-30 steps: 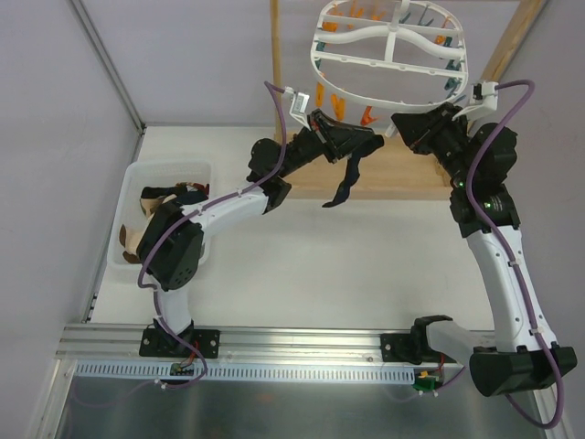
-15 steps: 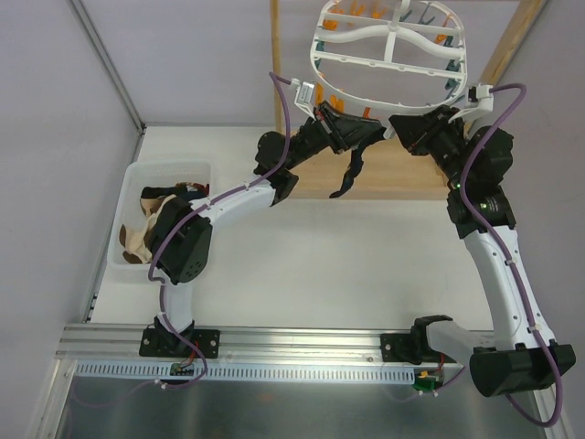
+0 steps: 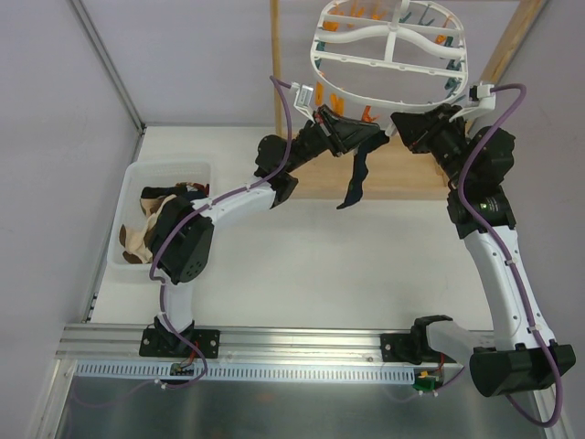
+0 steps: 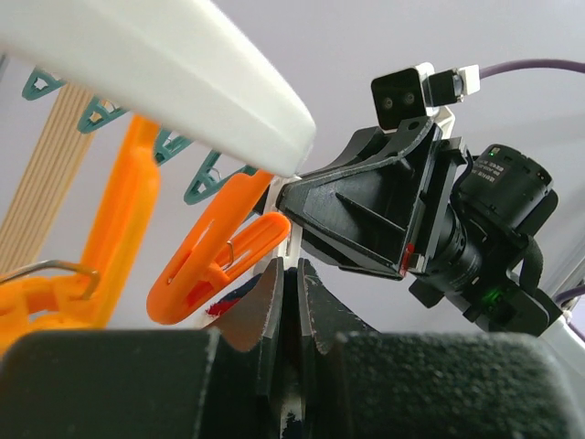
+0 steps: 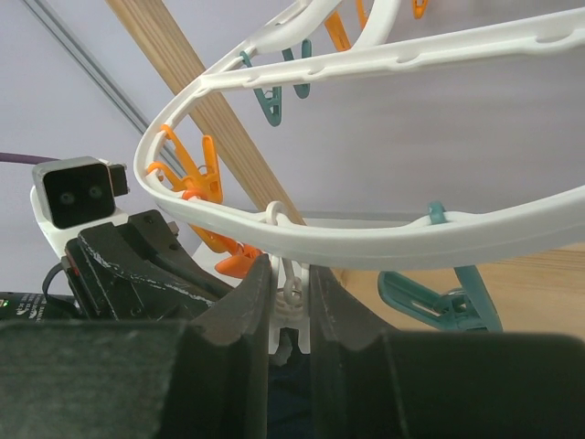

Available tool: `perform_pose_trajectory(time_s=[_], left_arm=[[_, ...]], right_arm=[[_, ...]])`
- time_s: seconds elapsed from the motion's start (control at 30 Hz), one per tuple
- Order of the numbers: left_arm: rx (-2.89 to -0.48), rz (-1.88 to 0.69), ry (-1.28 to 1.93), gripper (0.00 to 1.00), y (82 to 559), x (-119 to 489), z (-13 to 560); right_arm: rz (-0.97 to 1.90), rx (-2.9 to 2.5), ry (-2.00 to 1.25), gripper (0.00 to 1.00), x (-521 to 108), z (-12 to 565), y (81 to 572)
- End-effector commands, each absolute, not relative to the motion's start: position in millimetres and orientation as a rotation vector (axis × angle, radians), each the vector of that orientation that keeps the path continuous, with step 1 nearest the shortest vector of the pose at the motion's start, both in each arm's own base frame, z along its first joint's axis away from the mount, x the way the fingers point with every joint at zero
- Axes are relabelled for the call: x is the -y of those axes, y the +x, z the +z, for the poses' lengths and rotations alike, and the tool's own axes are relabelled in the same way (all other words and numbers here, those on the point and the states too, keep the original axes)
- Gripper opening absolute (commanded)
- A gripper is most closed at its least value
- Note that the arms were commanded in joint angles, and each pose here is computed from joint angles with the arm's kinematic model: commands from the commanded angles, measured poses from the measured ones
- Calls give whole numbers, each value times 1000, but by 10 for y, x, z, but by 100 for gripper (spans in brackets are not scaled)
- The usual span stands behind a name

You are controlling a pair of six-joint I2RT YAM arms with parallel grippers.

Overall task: Clip the socks to the hanger
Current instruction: Clamp the sock onto the hanger.

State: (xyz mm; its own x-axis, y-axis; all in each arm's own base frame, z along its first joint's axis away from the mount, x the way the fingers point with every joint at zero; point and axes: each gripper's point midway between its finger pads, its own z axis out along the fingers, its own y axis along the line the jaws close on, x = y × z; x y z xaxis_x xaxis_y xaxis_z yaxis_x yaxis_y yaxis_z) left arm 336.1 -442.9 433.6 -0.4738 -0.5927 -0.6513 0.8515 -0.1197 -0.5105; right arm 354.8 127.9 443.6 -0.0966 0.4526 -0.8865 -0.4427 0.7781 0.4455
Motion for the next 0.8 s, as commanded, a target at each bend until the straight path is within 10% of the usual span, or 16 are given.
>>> perform_pose_trajectory(time_s=[0.0,0.77], left_arm=[[-912,-1840,355,0,3122,4277,4725],[-893,-1951,287,0,3191,4384,4809]], right_arm=[[753,-1373,-22,1,-1276,4756,3456],[752,-1364,-30,1,-1282,4722,3455]])
